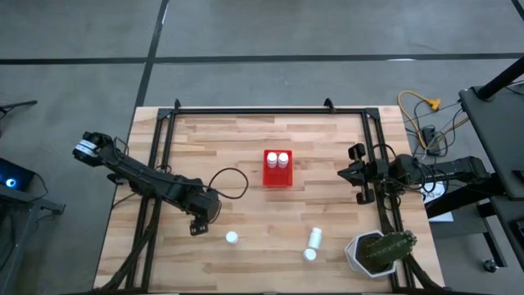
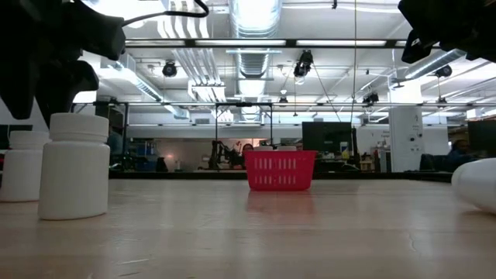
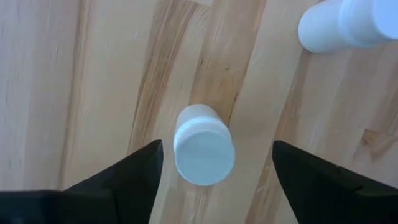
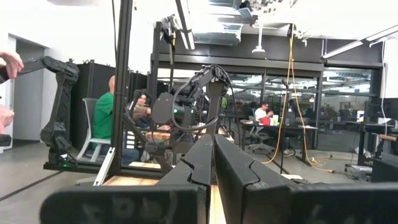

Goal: Pick and place pill bottles into a basket
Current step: Put the top left white medicine bottle into the red bin

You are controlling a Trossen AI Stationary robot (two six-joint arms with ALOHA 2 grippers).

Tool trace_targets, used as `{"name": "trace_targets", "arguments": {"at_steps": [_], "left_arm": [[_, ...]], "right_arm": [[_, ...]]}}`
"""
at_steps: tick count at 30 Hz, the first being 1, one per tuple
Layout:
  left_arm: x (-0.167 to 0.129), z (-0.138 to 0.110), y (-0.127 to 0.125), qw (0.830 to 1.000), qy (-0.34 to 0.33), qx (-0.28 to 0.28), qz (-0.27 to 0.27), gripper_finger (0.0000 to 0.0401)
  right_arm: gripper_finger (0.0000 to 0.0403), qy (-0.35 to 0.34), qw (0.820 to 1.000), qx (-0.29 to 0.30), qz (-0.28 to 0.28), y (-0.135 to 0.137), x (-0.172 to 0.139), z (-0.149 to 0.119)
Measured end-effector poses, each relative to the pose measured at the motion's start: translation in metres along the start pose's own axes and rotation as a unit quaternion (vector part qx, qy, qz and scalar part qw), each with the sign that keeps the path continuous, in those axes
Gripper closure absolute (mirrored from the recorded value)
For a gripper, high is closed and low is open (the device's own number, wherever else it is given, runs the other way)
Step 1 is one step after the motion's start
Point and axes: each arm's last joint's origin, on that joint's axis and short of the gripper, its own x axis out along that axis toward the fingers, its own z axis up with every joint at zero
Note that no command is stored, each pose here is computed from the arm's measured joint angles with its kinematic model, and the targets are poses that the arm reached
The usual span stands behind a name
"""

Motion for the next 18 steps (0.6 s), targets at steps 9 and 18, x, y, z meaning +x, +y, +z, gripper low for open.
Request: {"name": "trace_targets", "arguments": {"at_steps": [9,18], "left_arm": [[0.015,-0.005,0.004,1.000,0.005,-0.026,-0.004,0.0113],[0.031,-0.009,0.006,1.000,0.011,-0.027,-0.008,0.0113]], "right_arm": [[0.0394,0.000,1.000,0.000,0.000,0.000,0.000,0.000],[0.0394,0.000,1.000,-0.001,0.000,0.000,0.000,0.000]]}}
